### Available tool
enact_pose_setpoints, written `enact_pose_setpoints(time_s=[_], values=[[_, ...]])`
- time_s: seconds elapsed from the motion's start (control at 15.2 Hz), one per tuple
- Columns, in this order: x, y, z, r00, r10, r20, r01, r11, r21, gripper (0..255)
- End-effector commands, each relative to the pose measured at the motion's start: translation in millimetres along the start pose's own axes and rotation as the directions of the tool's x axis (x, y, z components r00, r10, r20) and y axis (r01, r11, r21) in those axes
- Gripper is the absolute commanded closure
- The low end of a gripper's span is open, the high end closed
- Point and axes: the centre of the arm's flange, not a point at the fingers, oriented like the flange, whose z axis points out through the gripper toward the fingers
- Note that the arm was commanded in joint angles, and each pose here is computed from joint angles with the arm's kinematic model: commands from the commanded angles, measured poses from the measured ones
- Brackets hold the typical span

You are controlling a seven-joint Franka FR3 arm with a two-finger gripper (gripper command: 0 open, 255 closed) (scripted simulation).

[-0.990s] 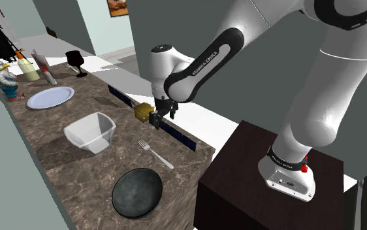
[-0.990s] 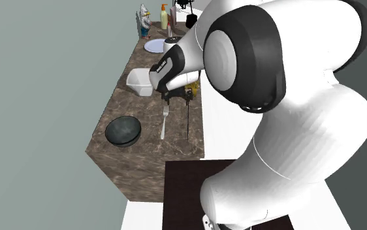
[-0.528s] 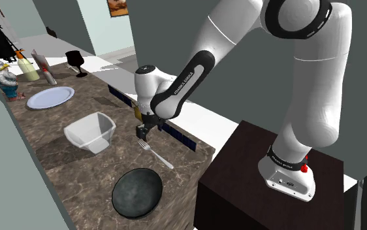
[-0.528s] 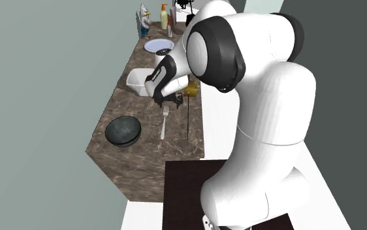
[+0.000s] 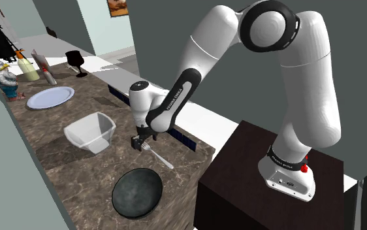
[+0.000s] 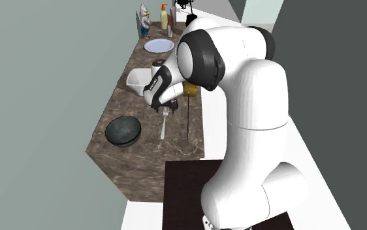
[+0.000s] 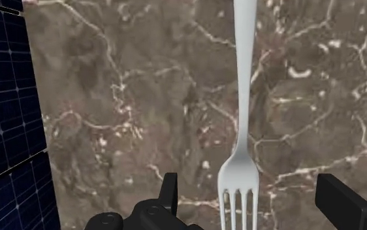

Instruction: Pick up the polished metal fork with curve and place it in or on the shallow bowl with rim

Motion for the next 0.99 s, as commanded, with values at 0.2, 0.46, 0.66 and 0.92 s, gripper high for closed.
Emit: enact_pose_setpoints(time_s=[0.2,0.46,0.66,0.92], values=[[0.6,-0.8,20.1,1.0,0.0,0.0,0.0,1.0,0.0,0],[0.6,-0.8,20.1,1.0,0.0,0.0,0.0,1.0,0.0,0],[0.6,-0.8,20.0,1.0,0.0,0.0,0.0,1.0,0.0,255],[0.2,-1.4,20.6,1.0,0.0,0.0,0.0,1.0,0.0,255]])
